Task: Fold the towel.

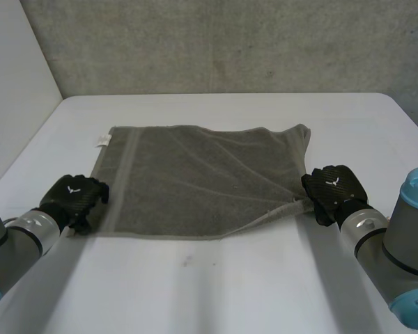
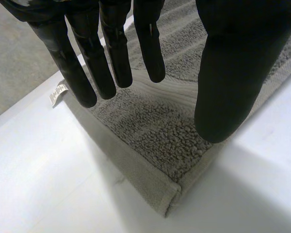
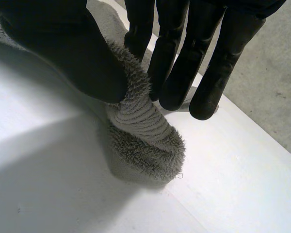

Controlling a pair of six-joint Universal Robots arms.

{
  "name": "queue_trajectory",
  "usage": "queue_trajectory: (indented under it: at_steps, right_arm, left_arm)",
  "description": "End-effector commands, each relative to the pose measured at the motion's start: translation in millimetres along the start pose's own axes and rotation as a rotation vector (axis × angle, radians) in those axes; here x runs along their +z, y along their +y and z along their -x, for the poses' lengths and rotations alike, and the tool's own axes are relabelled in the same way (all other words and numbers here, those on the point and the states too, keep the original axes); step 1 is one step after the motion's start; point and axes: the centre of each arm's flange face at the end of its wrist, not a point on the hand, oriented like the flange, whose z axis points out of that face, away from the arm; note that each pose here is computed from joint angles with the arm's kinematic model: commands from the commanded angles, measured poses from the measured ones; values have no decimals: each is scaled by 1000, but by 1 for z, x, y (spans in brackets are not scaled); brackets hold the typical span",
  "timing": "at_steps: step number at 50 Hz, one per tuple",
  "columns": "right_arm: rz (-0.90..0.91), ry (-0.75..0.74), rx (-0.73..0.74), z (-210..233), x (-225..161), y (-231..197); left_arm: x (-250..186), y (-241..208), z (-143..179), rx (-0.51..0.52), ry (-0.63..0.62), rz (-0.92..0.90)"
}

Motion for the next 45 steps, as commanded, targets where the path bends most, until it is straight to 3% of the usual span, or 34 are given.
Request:
queue_trajectory:
  at_steps: [1,45]
  right_arm:
    - [8,-4,-1,1,1,3]
    - [17,-25,-5,6,2,6]
  left_arm:
    - [3,7,-4,37,14,20]
    - [37,3,11,93,-37,-74]
